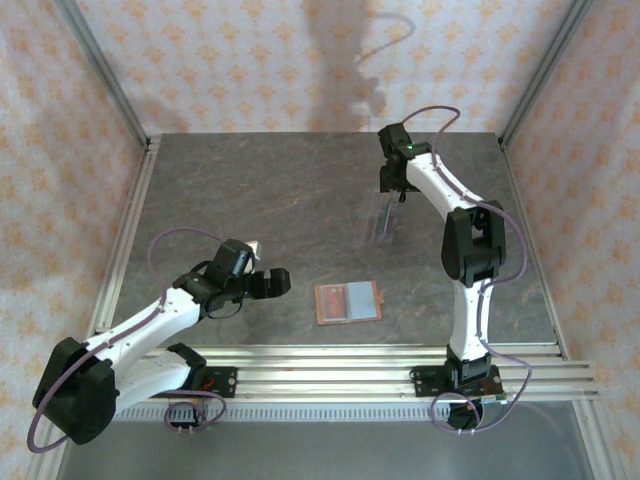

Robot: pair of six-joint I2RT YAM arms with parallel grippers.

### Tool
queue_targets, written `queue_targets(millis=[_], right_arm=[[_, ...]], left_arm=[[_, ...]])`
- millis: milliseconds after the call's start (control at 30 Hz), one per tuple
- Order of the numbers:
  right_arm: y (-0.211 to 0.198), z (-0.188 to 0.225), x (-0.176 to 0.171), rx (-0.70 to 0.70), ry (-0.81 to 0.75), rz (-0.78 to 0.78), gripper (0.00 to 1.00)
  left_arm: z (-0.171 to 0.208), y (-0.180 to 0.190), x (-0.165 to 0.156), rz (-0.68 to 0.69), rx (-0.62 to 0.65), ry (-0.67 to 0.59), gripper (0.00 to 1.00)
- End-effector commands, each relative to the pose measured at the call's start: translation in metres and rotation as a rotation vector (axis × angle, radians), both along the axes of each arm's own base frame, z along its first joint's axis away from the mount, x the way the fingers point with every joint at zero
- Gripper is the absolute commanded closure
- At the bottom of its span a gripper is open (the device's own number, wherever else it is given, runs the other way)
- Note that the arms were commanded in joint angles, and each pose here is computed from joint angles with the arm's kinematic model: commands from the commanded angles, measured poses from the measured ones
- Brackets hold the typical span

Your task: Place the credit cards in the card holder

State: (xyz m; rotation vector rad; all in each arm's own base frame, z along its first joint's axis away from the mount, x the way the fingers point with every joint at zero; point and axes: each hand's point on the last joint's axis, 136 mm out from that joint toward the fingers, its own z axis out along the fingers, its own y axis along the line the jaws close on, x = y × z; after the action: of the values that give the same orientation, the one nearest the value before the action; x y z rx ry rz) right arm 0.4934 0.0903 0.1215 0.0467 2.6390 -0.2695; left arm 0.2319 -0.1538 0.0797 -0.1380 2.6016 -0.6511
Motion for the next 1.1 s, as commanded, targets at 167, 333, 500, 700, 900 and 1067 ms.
queue_targets(millis=[167,333,500,700,900,1067], right_arm=[[-0.005,0.029,-0.006,-0.007,-0.05,-0.015,0.44],[-0.003,0.025,-0.008,-0.002,-0.034,-0.007,0.52],[-0.001,0.024,-0.009,0.004,-0.025,0.001,0.62],[0.002,0.022,-0.009,0.019,-0.016,0.009,0.74],[0.004,0.02,-0.01,0.025,-0.011,0.011,0.8],[0.006,0.021,-0.009,0.035,-0.013,0.007,1.0]], left_arm=[[0.007,-0.001,0.004,-0.007,0.002,-0.005,0.01],[0.004,0.0,0.003,-0.005,0.004,-0.003,0.01],[0.003,0.002,0.002,-0.008,0.018,0.001,0.01],[0.0,0.002,0.002,-0.007,0.024,0.01,0.01],[-0.005,0.001,0.001,-0.012,0.024,0.028,0.01],[-0.008,0.001,0.0,-0.014,0.023,0.031,0.01]])
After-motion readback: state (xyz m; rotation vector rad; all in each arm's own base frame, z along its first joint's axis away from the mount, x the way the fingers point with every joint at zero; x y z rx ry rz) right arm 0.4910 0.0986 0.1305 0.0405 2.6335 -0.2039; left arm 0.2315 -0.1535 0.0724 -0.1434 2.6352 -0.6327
